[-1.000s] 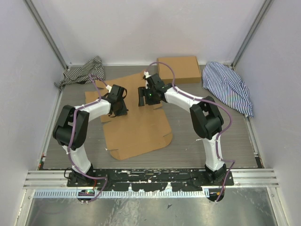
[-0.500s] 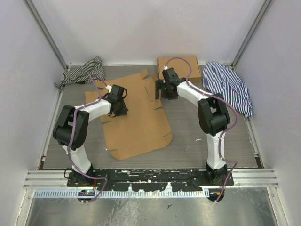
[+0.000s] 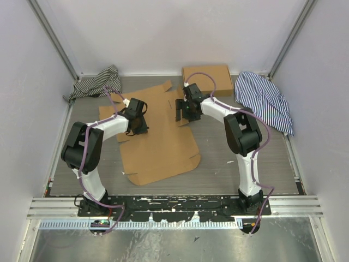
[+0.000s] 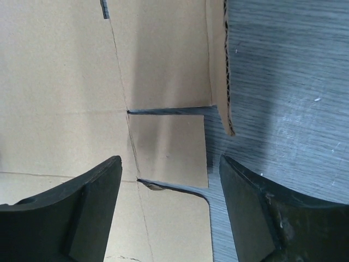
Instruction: Fold the paper box
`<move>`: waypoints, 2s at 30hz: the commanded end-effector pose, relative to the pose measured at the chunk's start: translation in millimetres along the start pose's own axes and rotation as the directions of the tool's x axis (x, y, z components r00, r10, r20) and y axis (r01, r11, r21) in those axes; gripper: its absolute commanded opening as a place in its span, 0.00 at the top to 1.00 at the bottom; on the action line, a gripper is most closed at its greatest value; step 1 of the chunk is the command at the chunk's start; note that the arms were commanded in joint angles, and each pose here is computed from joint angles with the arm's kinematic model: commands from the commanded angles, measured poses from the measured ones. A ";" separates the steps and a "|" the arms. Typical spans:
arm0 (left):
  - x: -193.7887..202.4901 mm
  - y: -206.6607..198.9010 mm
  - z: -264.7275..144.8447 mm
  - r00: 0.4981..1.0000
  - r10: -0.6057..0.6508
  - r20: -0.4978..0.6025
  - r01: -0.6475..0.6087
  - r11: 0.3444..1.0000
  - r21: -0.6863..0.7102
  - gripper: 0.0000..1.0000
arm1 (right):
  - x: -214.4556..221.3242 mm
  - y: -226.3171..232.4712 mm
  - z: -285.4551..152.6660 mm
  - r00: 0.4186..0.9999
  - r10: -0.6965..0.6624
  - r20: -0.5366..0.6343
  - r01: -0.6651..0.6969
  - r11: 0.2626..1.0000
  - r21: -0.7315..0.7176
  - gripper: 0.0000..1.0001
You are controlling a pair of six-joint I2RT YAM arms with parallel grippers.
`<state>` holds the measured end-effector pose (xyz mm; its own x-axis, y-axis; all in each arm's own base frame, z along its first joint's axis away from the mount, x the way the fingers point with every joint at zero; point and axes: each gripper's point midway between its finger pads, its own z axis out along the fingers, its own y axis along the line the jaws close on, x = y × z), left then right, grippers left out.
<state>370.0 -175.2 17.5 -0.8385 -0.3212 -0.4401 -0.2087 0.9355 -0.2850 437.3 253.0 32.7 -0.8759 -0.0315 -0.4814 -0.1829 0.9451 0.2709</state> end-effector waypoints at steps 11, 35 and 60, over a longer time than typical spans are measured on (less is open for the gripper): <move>64.0 36.7 10.5 0.977 0.021 -0.210 -0.045 0.993 -0.112 0.87 | -8.4 40.0 -17.6 0.997 -0.061 0.056 0.068 0.991 -0.120 0.50; 67.4 38.9 11.3 0.976 0.019 -0.219 -0.046 0.992 -0.118 0.89 | -15.1 59.1 -27.2 0.985 -0.144 0.094 0.144 0.990 0.002 0.59; 29.3 59.2 -66.8 0.996 0.032 -0.081 -0.052 0.965 -0.256 0.69 | -14.9 -1.0 -30.2 0.976 -0.191 0.103 0.146 0.929 0.340 0.97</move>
<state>330.3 -157.5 25.3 -0.8810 -0.2903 -0.3737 -0.2381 0.9544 -0.1802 427.1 267.2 36.6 -0.8108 -0.1974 -0.5510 -0.2189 0.9754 -0.0273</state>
